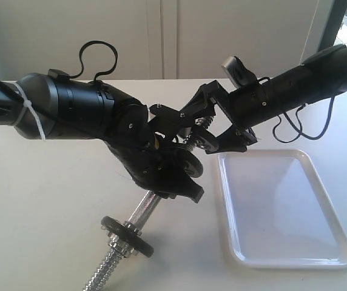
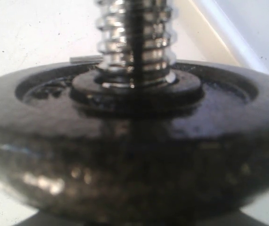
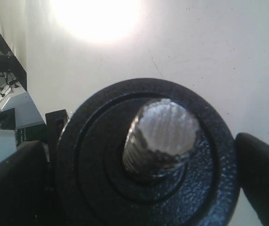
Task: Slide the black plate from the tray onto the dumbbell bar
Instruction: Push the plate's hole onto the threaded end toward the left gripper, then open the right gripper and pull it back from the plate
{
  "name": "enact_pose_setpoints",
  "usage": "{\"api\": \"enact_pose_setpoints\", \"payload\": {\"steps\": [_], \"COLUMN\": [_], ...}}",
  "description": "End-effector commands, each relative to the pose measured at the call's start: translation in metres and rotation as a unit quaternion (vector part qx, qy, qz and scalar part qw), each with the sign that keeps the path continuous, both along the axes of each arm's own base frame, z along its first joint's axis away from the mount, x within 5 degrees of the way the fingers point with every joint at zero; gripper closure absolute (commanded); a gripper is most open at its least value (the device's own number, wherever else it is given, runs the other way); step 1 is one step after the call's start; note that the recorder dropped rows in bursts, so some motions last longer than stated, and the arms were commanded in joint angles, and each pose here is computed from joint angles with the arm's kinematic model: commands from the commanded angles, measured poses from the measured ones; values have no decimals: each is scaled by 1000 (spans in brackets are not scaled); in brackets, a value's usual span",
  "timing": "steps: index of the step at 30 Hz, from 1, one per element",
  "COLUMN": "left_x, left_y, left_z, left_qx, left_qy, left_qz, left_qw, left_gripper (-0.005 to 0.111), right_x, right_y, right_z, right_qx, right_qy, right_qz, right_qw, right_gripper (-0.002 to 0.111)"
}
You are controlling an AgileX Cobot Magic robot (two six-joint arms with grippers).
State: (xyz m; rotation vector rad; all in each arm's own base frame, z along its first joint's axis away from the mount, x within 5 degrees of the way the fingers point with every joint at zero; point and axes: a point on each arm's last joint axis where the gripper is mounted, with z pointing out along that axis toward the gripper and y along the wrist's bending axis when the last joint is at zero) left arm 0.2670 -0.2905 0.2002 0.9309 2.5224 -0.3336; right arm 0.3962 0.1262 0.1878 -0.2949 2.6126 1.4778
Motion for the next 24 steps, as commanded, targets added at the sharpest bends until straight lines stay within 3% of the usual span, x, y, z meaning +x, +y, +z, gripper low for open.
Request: {"api": "enact_pose_setpoints", "payload": {"steps": [1,24], "left_x": [1,1], "left_y": [-5,-5], "left_z": [35,35], "left_qx": [-61,-61], "left_qy": [-54,-55], "left_qz": [-3,-3], "left_qw": [997,997], "left_gripper": [107,107], "right_x": [1,8], "right_y": [2,-19], "right_z": [15,15], "right_qx": [42,42], "right_qy": [-20,-27], "right_qz": [0,-25], "right_qw": [999,998], "right_gripper": [3,3]}}
